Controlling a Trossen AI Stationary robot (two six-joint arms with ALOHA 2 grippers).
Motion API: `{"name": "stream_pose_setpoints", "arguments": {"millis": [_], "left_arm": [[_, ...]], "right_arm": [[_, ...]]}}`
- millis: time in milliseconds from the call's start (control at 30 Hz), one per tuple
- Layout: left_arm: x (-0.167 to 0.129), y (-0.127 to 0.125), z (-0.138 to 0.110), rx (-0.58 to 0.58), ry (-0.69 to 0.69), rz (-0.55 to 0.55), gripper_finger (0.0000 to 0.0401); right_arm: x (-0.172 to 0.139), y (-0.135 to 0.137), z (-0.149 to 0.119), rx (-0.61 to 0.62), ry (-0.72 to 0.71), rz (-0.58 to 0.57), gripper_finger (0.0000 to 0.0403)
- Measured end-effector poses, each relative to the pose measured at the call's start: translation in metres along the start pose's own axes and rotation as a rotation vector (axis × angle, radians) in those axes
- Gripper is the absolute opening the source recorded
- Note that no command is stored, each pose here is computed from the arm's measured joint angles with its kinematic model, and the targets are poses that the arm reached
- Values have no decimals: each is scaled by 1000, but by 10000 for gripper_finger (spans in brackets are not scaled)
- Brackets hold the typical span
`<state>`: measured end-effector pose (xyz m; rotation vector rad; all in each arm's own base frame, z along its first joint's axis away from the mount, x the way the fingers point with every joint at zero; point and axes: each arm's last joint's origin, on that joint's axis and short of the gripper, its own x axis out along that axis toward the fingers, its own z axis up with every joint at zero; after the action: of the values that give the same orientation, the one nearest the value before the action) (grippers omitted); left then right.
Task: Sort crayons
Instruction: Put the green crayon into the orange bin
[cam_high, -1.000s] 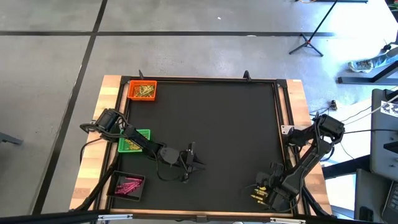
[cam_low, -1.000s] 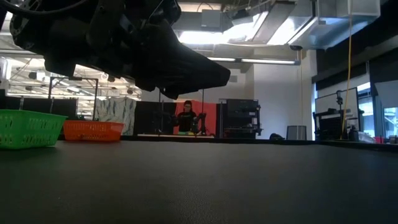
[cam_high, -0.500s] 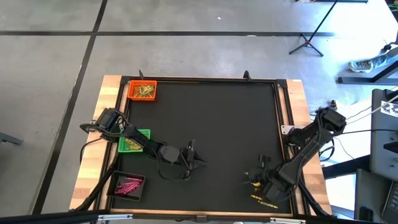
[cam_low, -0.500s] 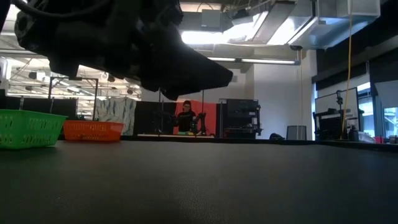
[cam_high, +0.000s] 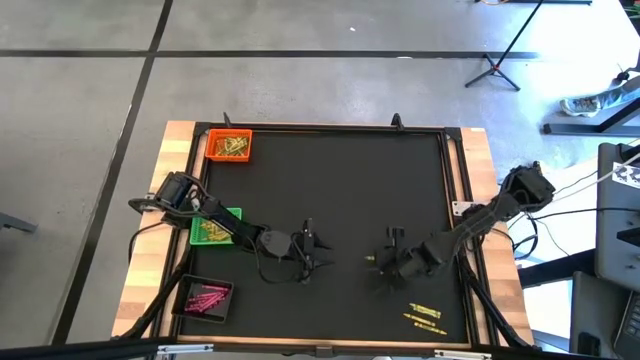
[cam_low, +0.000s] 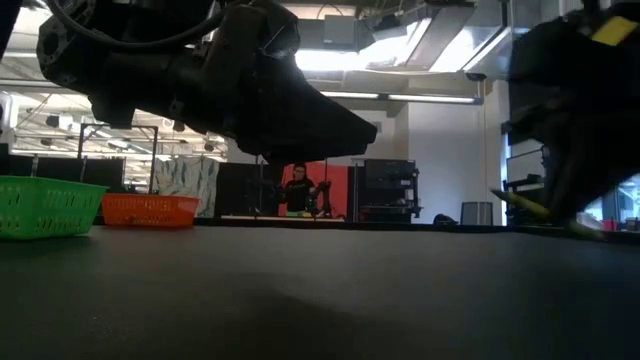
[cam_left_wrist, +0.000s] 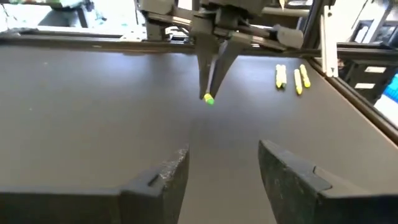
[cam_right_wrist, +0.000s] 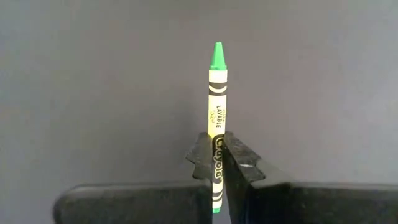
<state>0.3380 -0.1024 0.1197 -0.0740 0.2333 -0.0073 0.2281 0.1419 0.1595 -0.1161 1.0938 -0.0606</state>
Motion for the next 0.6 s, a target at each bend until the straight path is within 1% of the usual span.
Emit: {"name": "stream_pose_setpoints", "arguments": {"millis": [200,333,467,600], "left_arm": [[0,2,0,86,-2,13,174],[3,10,2,90,-8,40,173],[5,21,6,82,-30,69,173],[7,33,11,65,-70,102,173]], "right_arm": [[2,-31,4,27,-232,46,8],[11,-49,-1,84,-465,61,8],[19,-62,-6,115,-690,58,9],[22,-70,-7,93,-841,27,9]]}}
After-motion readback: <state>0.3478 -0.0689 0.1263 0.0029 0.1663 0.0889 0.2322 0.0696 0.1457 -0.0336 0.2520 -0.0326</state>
